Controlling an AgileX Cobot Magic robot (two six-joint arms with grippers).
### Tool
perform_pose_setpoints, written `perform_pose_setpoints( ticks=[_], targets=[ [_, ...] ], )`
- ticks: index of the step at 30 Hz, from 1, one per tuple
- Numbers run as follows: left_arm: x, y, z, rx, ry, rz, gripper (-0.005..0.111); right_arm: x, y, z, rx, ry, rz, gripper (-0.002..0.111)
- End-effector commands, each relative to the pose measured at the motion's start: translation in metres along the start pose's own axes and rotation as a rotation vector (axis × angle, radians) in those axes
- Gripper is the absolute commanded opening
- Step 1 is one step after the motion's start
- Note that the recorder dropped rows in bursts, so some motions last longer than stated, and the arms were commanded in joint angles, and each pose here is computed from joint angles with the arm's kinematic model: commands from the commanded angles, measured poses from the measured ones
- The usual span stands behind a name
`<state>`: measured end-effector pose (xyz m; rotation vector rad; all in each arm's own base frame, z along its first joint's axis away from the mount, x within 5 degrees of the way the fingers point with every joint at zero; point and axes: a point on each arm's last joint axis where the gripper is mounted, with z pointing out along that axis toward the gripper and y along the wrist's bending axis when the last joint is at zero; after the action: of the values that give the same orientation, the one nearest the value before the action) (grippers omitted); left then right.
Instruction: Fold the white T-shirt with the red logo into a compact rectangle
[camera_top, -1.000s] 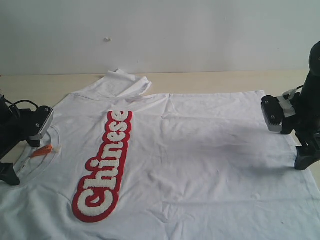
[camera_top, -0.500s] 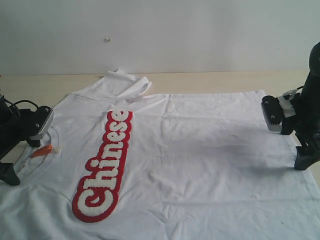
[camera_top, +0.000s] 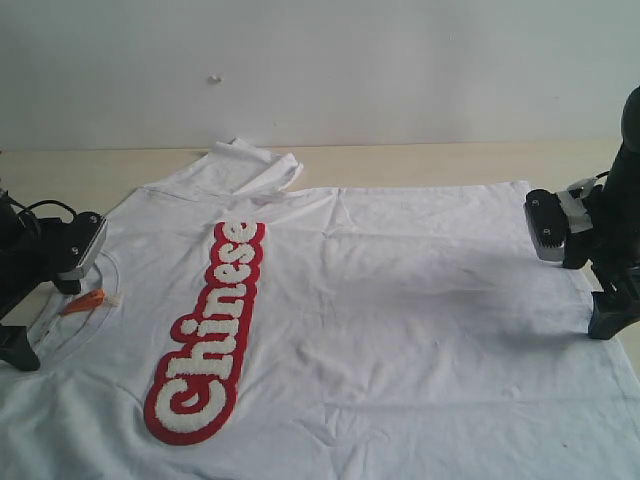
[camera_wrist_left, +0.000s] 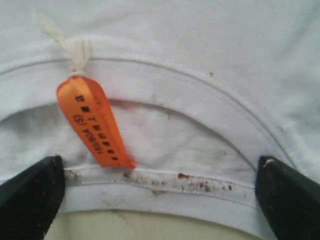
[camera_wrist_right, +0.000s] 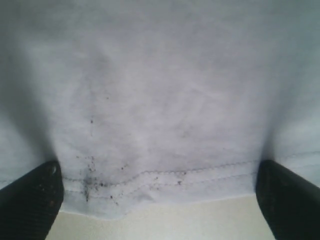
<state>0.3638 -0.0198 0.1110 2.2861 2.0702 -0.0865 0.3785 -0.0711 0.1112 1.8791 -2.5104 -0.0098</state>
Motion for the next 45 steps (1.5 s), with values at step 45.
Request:
perform_pose_setpoints(
  ticks=[45],
  targets=[
    [0.006, 0.001, 0.011, -0.008, 0.036, 0.024, 0.105, 0.002, -0.005, 0.019, 0.021, 0.024, -0.015, 0.064]
  ],
)
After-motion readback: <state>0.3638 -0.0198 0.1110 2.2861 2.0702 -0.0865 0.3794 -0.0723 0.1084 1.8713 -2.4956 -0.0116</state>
